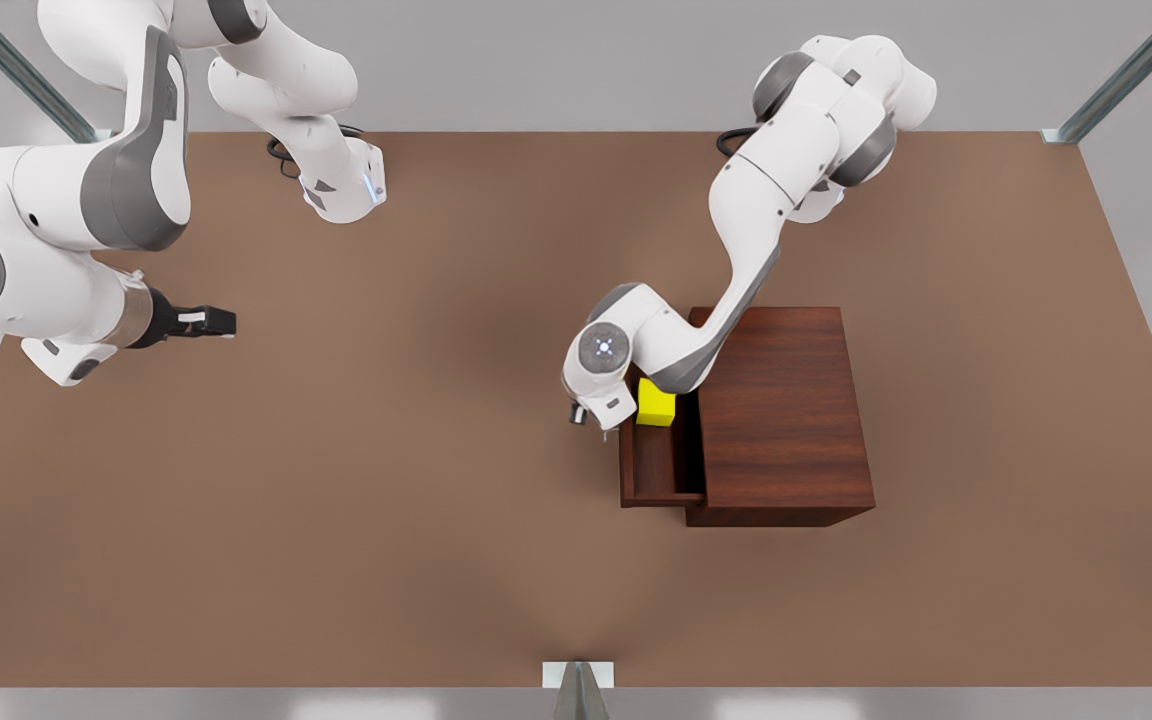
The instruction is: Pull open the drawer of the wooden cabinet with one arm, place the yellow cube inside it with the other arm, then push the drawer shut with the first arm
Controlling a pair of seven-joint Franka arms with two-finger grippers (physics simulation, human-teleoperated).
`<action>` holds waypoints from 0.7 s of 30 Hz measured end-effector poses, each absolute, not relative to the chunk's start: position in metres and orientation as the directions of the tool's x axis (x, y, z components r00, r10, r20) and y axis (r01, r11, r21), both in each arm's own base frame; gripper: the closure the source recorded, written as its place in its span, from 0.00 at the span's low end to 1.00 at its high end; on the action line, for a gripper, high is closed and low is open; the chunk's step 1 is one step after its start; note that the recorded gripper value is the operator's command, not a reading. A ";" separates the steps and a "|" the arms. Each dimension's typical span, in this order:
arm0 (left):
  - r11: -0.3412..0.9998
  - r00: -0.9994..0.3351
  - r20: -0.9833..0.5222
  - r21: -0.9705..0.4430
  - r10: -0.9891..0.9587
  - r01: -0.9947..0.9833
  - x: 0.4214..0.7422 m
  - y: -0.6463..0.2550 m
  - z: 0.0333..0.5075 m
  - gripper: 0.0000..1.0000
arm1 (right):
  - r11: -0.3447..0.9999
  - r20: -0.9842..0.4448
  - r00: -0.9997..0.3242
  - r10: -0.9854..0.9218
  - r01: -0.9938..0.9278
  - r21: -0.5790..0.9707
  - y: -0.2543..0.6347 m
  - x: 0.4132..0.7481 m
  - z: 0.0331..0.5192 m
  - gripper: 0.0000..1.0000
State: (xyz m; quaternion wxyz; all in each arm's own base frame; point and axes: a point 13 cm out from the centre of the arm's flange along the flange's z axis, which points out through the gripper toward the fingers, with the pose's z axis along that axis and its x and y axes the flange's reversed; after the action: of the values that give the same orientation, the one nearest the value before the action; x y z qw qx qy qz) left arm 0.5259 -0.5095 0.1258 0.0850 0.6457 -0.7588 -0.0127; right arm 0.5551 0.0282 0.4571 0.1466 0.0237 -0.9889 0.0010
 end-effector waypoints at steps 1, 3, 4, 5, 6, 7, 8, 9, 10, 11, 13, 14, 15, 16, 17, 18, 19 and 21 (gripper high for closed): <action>0.149 -0.135 0.108 0.135 -0.985 -0.980 0.526 -0.507 0.124 0.79 | 0.999 0.290 -0.956 -0.043 -0.044 0.004 0.028 0.555 0.457 0.00; 0.114 -0.100 0.100 0.146 -0.990 -0.983 0.528 -0.500 0.122 0.79 | 0.999 0.292 -0.956 -0.036 -0.037 0.003 0.028 0.555 0.456 0.00; 0.098 -0.083 0.099 0.153 -0.992 -0.983 0.528 -0.497 0.121 0.79 | 0.999 0.293 -0.956 -0.033 -0.034 0.002 0.028 0.555 0.456 0.00; 0.082 -0.068 0.096 0.160 -0.993 -0.984 0.529 -0.493 0.120 0.79 | 1.000 0.293 -0.956 -0.030 -0.031 0.001 0.028 0.555 0.455 0.00; 0.071 -0.055 0.098 0.165 -0.994 -0.984 0.530 -0.491 0.121 0.79 | 1.000 0.294 -0.955 -0.027 -0.028 0.000 0.028 0.555 0.455 0.00; 0.059 -0.042 0.099 0.169 -0.994 -0.984 0.532 -0.487 0.123 0.79 | 1.000 0.295 -0.955 -0.024 -0.026 -0.001 0.028 0.555 0.454 0.00; 0.046 -0.030 0.099 0.172 -0.995 -0.984 0.534 -0.484 0.124 0.79 | 1.000 0.296 -0.955 -0.022 -0.023 -0.002 0.028 0.555 0.454 0.00; 0.036 -0.018 0.100 0.176 -0.995 -0.984 0.536 -0.481 0.126 0.79 | 1.000 0.297 -0.955 -0.019 -0.021 -0.003 0.028 0.555 0.453 0.00; 0.025 -0.007 0.101 0.180 -0.995 -0.983 0.538 -0.477 0.128 0.79 | 1.000 0.297 -0.955 -0.017 -0.019 -0.003 0.028 0.555 0.453 0.00; 0.014 0.004 0.099 0.184 -0.995 -0.983 0.541 -0.473 0.129 0.79 | 1.000 0.297 -0.955 -0.015 -0.017 -0.004 0.028 0.555 0.453 0.00; -0.006 0.025 0.093 0.196 -0.995 -0.981 0.545 -0.463 0.131 0.79 | 1.000 0.297 -0.955 -0.011 -0.013 -0.005 0.028 0.555 0.453 0.00; -0.012 0.031 0.089 0.205 -0.996 -0.979 0.544 -0.457 0.131 0.79 | 1.000 0.297 -0.955 -0.009 -0.011 -0.005 0.028 0.555 0.453 0.00; -0.020 0.039 0.085 0.212 -0.996 -0.977 0.544 -0.450 0.132 0.79 | 1.000 0.298 -0.955 -0.007 -0.009 -0.006 0.028 0.555 0.453 0.00; -0.028 0.046 0.080 0.218 -0.996 -0.976 0.545 -0.444 0.132 0.79 | 1.000 0.298 -0.954 -0.006 -0.008 -0.006 0.028 0.555 0.452 0.00; -0.035 0.052 0.074 0.220 -0.996 -0.975 0.546 -0.439 0.134 0.79 | 1.000 0.299 -0.954 -0.004 -0.006 -0.007 0.028 0.555 0.452 0.00; -0.041 0.057 0.067 0.220 -0.996 -0.975 0.548 -0.435 0.136 0.79 | 1.000 0.299 -0.954 -0.003 -0.005 -0.007 0.028 0.555 0.452 0.00; -0.049 0.063 0.059 0.220 -0.996 -0.974 0.549 -0.430 0.140 0.79 | 1.000 0.300 -0.954 -0.001 -0.004 -0.008 0.028 0.555 0.452 0.00; -0.064 0.076 0.045 0.223 -0.996 -0.973 0.552 -0.422 0.144 0.79 | 1.000 0.300 -0.954 0.001 -0.001 -0.008 0.028 0.555 0.451 0.00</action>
State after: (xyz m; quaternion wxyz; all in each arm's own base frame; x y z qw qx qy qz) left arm 0.5516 -0.4221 0.1437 0.0976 0.7269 -0.6772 -0.0598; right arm 0.5549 0.0285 0.4515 0.1518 0.0000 -0.9884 0.0042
